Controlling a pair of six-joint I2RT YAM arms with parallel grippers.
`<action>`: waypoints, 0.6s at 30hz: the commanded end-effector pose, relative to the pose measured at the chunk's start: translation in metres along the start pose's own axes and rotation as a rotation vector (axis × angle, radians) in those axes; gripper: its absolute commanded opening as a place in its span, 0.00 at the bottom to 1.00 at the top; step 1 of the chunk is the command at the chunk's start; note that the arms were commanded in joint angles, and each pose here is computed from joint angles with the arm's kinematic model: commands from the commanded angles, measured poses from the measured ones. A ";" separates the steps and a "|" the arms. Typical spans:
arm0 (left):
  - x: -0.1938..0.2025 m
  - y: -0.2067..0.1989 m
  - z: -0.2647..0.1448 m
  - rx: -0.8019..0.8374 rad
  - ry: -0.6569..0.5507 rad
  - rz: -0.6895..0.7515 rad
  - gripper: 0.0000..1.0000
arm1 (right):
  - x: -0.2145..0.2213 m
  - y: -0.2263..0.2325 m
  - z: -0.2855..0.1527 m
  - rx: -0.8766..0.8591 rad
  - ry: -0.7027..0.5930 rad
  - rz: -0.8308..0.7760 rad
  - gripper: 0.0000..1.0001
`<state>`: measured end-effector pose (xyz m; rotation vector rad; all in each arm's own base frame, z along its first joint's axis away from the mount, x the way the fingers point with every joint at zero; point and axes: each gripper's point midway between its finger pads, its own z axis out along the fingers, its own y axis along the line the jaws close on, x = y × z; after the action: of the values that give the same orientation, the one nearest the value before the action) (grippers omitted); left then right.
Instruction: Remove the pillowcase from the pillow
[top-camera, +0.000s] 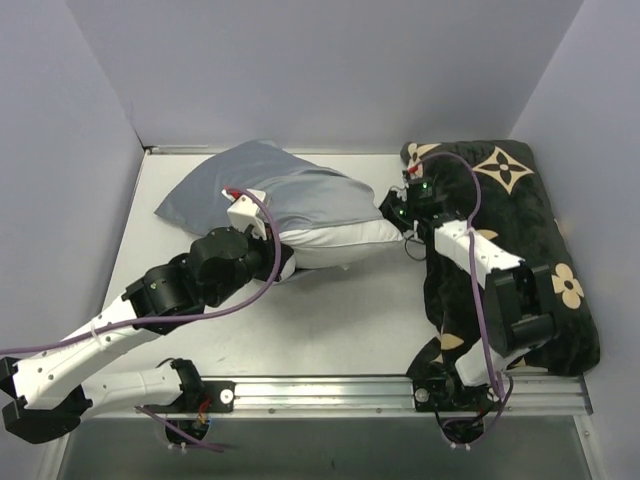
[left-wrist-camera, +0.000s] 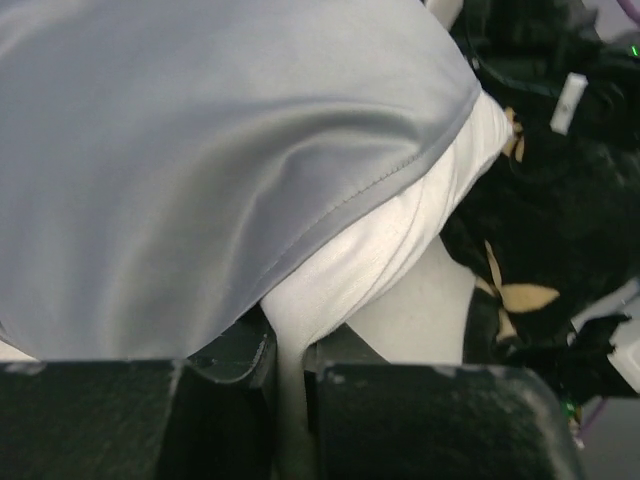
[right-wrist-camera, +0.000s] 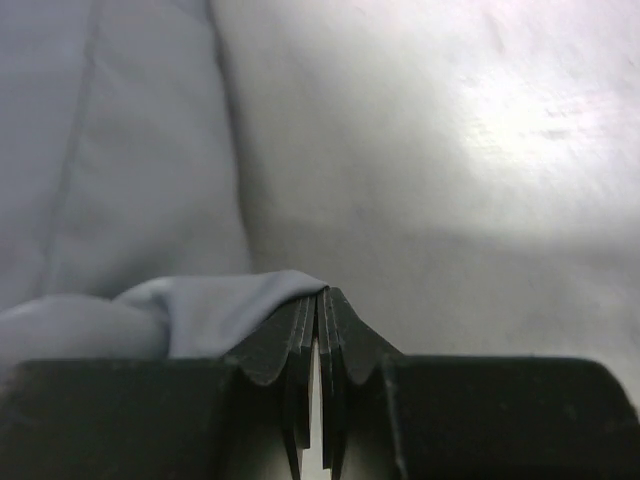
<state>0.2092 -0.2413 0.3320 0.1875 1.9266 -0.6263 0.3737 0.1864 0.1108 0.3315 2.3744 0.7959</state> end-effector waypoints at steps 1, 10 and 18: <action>-0.018 -0.026 -0.042 0.201 0.015 -0.101 0.00 | -0.052 0.040 0.004 -0.148 -0.080 -0.064 0.00; 0.062 -0.033 -0.056 0.352 0.259 -0.114 0.00 | -0.093 0.102 0.010 -0.377 -0.071 -0.209 0.00; 0.106 -0.037 -0.055 0.399 0.411 -0.096 0.00 | -0.116 0.140 -0.001 -0.513 -0.104 -0.307 0.06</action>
<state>0.1392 -0.2455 0.2642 0.3950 2.1456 -0.9121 0.4358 0.2539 0.1979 -0.0973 2.1889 1.1952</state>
